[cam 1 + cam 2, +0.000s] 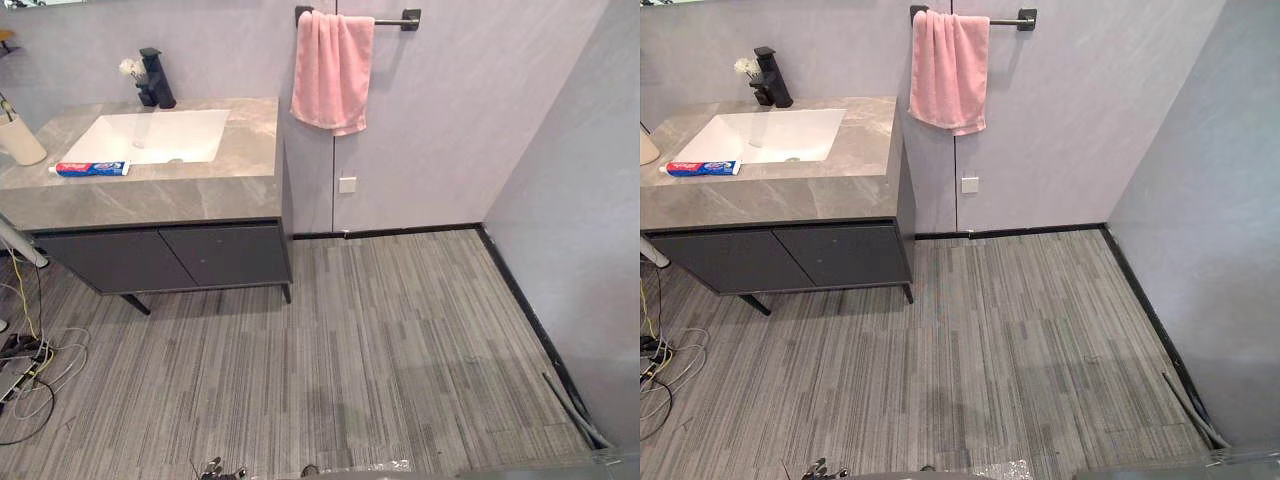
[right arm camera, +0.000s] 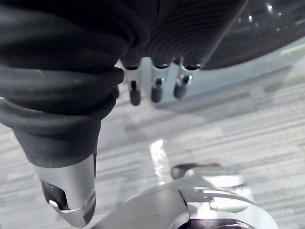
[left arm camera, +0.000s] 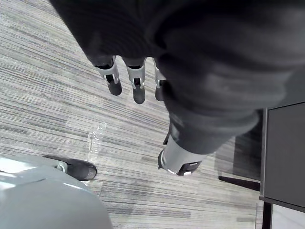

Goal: Organize washtable

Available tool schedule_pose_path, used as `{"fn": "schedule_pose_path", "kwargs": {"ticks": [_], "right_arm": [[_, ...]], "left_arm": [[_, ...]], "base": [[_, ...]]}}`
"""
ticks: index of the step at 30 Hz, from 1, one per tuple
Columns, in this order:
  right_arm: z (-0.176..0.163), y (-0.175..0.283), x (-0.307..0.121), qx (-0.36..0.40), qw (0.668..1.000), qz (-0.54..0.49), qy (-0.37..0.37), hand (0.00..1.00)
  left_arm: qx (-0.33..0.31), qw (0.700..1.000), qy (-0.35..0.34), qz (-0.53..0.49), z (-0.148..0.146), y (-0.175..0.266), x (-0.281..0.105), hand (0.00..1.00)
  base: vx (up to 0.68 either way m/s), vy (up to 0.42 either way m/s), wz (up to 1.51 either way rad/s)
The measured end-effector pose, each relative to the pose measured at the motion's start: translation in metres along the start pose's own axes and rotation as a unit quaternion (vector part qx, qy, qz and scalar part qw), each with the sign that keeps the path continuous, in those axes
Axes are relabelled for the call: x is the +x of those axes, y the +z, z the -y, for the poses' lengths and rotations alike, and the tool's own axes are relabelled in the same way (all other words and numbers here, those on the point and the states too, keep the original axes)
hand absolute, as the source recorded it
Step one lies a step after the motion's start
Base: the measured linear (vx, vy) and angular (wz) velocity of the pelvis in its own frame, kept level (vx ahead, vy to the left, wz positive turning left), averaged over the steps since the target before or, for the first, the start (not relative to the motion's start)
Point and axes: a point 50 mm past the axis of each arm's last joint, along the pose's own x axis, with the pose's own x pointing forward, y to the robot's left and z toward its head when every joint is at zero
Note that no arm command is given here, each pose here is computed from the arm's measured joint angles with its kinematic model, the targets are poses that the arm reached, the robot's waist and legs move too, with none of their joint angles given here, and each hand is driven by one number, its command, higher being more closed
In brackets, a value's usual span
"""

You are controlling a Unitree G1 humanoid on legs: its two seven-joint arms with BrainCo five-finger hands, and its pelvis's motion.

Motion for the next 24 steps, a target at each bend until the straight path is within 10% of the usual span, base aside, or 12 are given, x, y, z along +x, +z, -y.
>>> {"fn": "schedule_pose_path", "kwargs": {"ticks": [24], "right_arm": [[-0.006,0.033,0.002,0.025,0.998,0.057,0.005,0.00]], "left_arm": [[-0.041,0.996,-0.019,0.071,0.026,0.047,0.010,0.00]], "base": [[0.07,0.036,-0.11]]}}
